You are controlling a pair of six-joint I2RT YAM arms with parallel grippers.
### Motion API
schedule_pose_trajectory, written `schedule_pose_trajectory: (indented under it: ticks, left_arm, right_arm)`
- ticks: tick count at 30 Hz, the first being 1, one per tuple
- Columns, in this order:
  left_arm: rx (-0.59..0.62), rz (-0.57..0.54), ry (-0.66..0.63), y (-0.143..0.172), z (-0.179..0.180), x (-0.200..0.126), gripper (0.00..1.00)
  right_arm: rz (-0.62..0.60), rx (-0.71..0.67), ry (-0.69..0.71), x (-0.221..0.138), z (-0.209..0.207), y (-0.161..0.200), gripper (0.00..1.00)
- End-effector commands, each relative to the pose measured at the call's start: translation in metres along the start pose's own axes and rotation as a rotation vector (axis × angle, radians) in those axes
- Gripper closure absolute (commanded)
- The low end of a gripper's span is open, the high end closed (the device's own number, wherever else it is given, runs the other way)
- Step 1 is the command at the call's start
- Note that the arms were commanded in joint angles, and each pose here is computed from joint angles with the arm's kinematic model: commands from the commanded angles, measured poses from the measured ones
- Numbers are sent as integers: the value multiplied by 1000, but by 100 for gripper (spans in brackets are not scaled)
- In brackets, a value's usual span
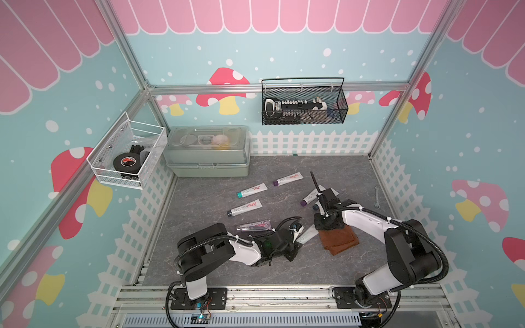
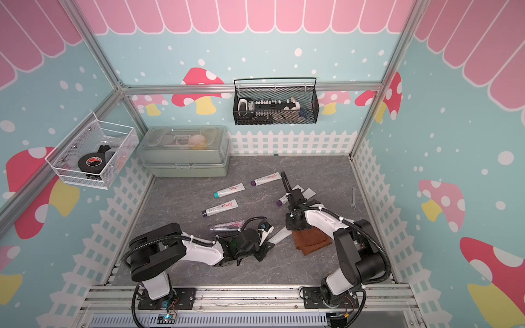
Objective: Wipe the surface of the toothpaste tube
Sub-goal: Wipe the dirt from the toothpaste tube, then place the cleaning item at the center of the board.
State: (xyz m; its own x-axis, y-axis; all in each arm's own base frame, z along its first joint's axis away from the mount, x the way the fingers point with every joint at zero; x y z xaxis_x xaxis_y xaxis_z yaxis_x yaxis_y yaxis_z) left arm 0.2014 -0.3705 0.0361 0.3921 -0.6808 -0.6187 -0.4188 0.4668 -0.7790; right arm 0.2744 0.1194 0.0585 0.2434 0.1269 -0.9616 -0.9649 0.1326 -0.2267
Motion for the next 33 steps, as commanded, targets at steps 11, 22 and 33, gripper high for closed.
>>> schedule_pose_trajectory:
  ticks: [11, 22, 33]
  left_arm:
    - [-11, 131, -52, 34, 14, 2, 79]
    - [-5, 122, -121, 22, 23, -16, 79]
    - [-53, 164, -236, 12, 57, -26, 81]
  right_arm:
    - [143, -104, -58, 17, 36, 40, 93]
    - [0, 71, 133, 6, -34, -3, 93]
    - [5, 48, -78, -16, -7, -19, 59]
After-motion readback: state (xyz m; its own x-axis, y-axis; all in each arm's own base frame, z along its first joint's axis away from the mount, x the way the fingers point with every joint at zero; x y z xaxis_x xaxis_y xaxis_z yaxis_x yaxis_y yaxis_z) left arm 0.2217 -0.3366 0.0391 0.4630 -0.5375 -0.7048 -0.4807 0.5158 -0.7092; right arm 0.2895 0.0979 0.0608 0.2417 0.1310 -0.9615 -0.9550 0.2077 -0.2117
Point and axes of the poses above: each gripper's point midway between its finger pads, its own x axis out along the fingers, its own z axis along the line the jaws close on, y = z × x, the point moved 2 cm from there along -x, back along the fingers, and after that the axes turned 10 degrees about x, right-handed, at the moved point
